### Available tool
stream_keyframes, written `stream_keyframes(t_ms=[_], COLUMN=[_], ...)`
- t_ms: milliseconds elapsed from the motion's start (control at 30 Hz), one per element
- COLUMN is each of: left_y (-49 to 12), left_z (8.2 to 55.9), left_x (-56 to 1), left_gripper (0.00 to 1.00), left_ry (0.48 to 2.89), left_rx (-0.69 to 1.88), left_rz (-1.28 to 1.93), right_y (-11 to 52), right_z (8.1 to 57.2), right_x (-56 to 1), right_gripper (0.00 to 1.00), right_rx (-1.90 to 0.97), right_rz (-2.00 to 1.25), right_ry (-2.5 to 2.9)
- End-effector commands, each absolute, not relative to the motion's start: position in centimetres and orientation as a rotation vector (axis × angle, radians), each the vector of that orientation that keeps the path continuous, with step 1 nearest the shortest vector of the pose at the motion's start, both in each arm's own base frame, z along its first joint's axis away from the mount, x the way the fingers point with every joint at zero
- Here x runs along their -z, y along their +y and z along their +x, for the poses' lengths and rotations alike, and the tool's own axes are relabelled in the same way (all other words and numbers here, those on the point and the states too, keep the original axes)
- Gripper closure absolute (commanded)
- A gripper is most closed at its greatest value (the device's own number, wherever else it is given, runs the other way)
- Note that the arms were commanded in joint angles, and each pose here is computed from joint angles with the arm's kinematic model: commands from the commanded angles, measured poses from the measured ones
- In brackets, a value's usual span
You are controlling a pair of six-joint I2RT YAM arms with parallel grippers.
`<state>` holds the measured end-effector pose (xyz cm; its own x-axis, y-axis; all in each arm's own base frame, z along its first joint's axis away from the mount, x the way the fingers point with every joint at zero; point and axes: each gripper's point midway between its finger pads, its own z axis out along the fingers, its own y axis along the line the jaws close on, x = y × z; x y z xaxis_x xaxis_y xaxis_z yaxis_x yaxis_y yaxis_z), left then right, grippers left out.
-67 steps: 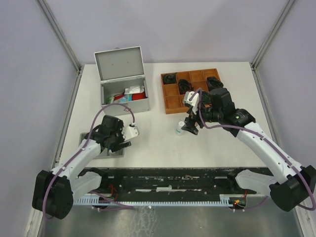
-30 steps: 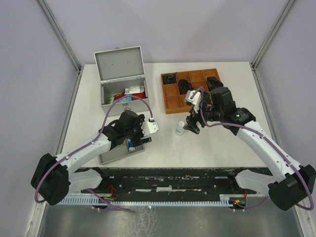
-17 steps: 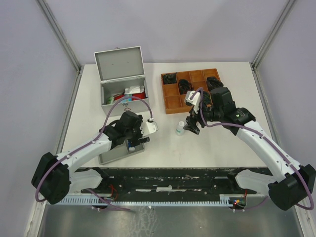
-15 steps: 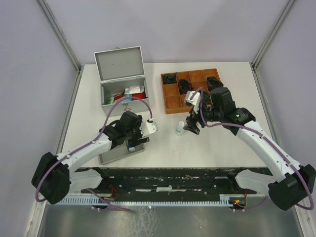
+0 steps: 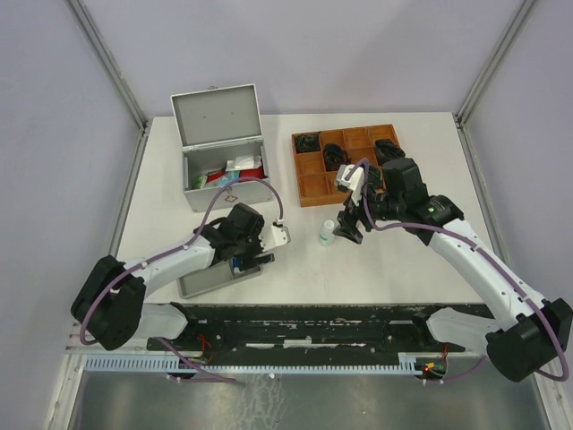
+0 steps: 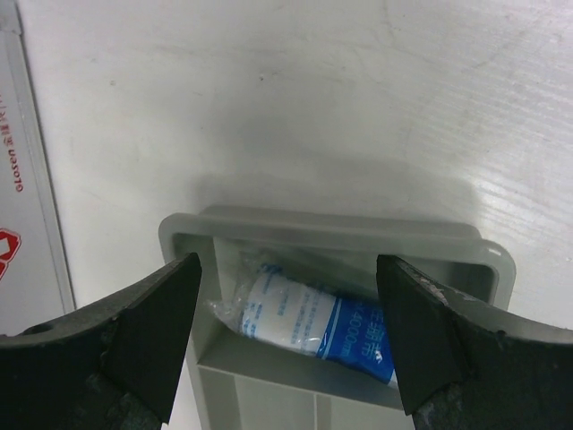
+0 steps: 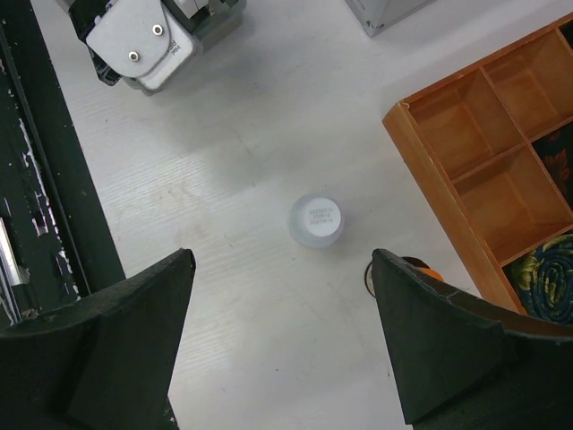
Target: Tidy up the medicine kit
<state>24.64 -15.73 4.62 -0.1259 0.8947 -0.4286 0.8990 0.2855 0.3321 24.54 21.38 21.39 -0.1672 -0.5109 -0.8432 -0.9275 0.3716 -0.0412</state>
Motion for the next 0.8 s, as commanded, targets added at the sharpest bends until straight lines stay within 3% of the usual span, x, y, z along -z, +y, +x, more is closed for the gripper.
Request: stream_keyframes(t_ms=[0, 767], left_y=[-18.3, -30.1], left_z=[25.6, 22.4], left_x=[-5.2, -5.9], left_gripper=[0.14, 0.12], left_ry=[1.916, 1.687], left_rx=[0.071, 0.339], left_rz=[1.610, 1.806], right_y=[21.4, 19.4], right_z=[25.2, 26.9], right_x=[-23.7, -24.4], right_gripper=[0.11, 0.10], right_rx=[-0.620, -0.572], right_rz=[-1.243, -1.141], right_ry=[1.746, 1.768])
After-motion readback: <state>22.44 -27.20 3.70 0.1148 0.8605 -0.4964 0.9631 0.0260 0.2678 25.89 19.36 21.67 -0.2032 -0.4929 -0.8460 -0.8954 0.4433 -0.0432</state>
